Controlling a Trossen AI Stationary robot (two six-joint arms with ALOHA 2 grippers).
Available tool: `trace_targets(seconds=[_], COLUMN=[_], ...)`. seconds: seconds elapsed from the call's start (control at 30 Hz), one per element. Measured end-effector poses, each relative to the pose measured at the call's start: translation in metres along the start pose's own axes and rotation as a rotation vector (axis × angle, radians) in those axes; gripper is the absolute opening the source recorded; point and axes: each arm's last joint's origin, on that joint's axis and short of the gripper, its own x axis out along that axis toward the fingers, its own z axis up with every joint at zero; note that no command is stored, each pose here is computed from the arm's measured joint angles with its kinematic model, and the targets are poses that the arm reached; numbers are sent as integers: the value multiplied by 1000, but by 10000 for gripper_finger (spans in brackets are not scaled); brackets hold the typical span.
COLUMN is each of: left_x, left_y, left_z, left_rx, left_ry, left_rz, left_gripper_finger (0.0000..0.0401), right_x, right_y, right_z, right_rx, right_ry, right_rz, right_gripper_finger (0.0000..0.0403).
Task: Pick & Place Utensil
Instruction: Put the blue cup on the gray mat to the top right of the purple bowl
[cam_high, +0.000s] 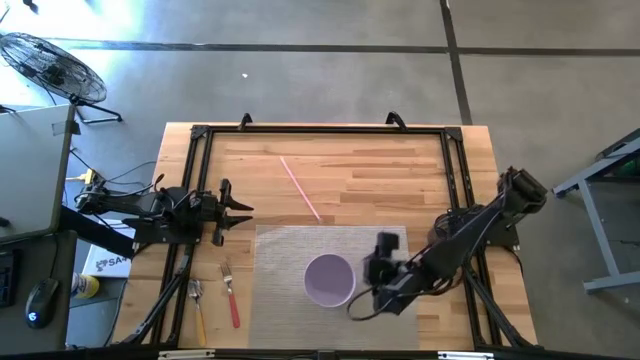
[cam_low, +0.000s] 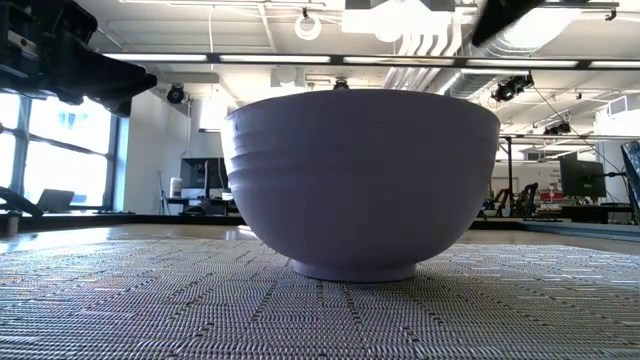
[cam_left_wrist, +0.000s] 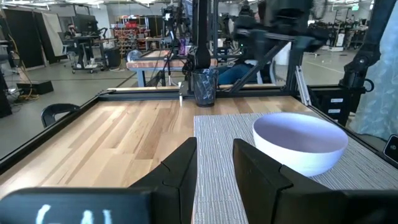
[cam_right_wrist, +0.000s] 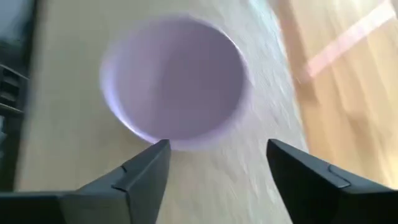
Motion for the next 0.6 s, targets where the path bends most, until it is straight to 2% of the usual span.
trace_targets(seconds=[0.13, 0.37, 0.47, 0.6], left_x=[0, 0, 0, 0], left_y=[0, 0, 0, 0], left_z=[0, 0, 0, 0], left_rx=[0, 0, 0, 0], left_ry=[0, 0, 0, 0], left_rz=[0, 0, 0, 0], left_gripper_finger=[101, 101, 101, 101], right_x=[-10, -14, -13, -4], right_y=[-28, -77, -98, -127], right_z=[-8, -19, -19, -13], right_rx=[111, 330, 382, 459], right_ry=[140, 486, 617, 728], right_rz=[-110, -289, -347, -327], right_gripper_finger=[307, 366, 388, 399])
